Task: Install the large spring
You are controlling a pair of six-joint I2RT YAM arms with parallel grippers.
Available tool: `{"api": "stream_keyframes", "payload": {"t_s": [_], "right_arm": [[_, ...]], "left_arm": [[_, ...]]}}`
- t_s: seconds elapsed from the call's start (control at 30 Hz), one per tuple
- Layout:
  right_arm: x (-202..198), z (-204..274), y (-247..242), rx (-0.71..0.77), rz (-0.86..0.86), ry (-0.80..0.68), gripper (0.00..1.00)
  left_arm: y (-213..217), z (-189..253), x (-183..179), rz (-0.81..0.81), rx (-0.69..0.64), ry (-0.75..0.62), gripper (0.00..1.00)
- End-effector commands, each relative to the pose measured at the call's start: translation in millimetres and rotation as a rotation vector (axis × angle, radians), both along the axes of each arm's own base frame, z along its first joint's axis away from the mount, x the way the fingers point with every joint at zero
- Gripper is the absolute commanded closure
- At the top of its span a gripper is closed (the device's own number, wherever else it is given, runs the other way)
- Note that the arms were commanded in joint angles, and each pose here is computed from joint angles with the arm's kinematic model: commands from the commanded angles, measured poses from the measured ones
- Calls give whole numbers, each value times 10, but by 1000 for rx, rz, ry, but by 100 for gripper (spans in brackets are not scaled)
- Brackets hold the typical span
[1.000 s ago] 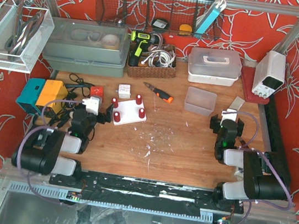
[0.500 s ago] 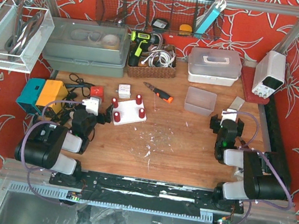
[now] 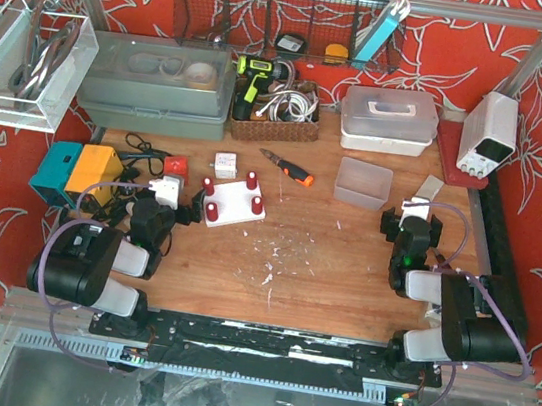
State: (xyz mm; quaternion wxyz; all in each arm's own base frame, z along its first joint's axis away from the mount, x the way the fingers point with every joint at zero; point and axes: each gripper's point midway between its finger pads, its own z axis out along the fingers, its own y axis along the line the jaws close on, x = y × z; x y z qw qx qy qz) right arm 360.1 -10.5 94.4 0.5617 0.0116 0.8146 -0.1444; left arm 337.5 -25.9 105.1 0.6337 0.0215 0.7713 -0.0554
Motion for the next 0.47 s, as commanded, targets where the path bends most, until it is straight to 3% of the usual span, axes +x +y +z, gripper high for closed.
{"api": "stream_keyframes", "payload": {"t_s": [0.0, 0.43], "right_arm": [[10, 52, -5, 13, -3, -24, 1], [10, 52, -5, 13, -3, -24, 1]], "left_arm": [[30, 144, 53, 15, 3, -52, 1], [30, 147, 56, 15, 4, -53, 1]]}}
